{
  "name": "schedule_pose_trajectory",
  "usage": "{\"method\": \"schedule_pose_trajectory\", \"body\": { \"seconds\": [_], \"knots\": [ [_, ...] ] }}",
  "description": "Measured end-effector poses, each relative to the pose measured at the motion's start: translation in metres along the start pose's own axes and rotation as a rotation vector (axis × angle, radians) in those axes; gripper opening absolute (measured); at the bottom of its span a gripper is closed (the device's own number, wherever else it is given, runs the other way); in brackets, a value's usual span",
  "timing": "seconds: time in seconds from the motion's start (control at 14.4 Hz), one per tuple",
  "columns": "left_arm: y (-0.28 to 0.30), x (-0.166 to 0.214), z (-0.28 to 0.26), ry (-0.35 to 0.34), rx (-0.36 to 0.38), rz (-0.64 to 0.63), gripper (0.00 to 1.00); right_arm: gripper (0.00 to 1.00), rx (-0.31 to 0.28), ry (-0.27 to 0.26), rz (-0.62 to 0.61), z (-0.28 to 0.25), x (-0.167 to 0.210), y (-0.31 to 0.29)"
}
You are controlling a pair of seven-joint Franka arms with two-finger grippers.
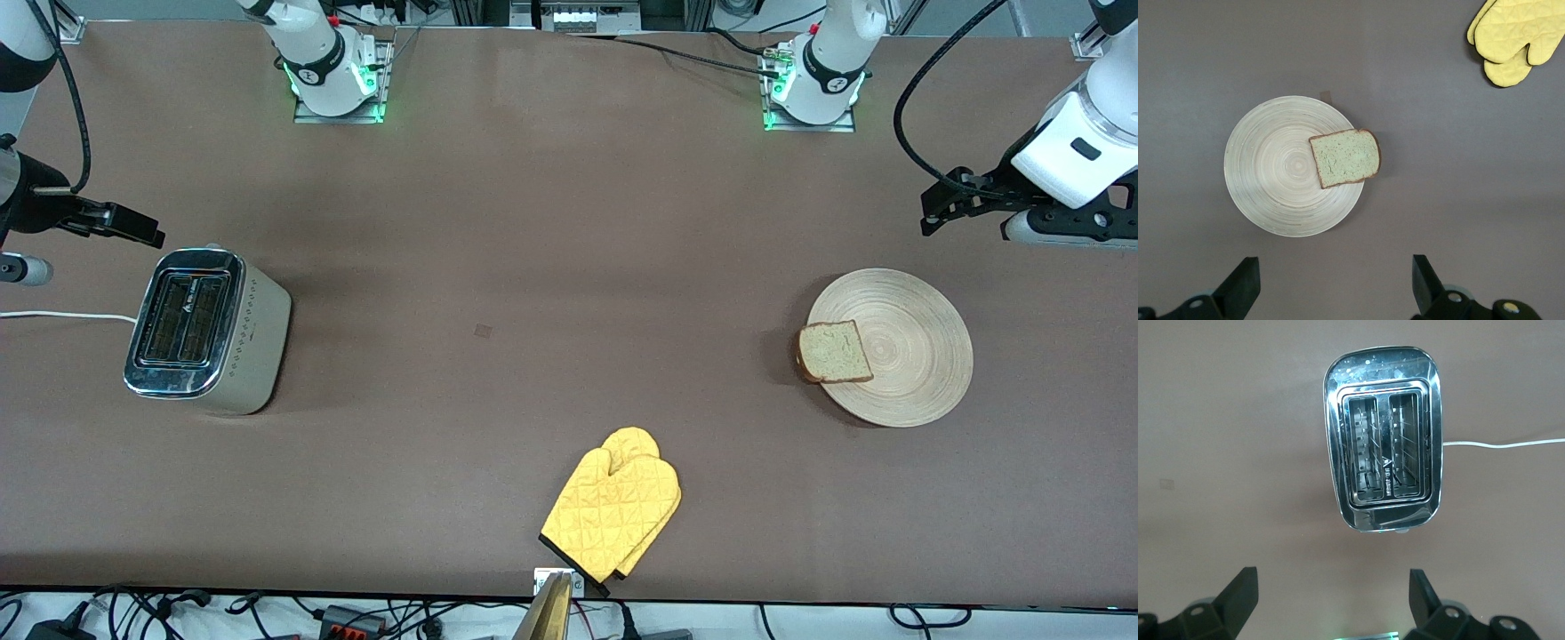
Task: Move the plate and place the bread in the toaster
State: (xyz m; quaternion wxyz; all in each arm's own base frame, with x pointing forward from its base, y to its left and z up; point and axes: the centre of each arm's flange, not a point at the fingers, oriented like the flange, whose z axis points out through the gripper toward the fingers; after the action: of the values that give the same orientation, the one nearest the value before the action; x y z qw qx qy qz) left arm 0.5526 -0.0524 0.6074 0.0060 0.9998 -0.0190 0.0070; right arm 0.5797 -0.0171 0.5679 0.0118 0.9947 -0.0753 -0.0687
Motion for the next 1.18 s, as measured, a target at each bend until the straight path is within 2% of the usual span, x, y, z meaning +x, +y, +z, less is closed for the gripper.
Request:
{"method": "schedule_pose_trajectory", "body": {
  "seconds": [1.18],
  "knots": [
    [-0.0012,-0.0014,-0.0005,-0.012,-0.002,-0.003,1.0,1.0,0.0,0.0,0.0,0.0,0.0,0.0]
  ]
}}
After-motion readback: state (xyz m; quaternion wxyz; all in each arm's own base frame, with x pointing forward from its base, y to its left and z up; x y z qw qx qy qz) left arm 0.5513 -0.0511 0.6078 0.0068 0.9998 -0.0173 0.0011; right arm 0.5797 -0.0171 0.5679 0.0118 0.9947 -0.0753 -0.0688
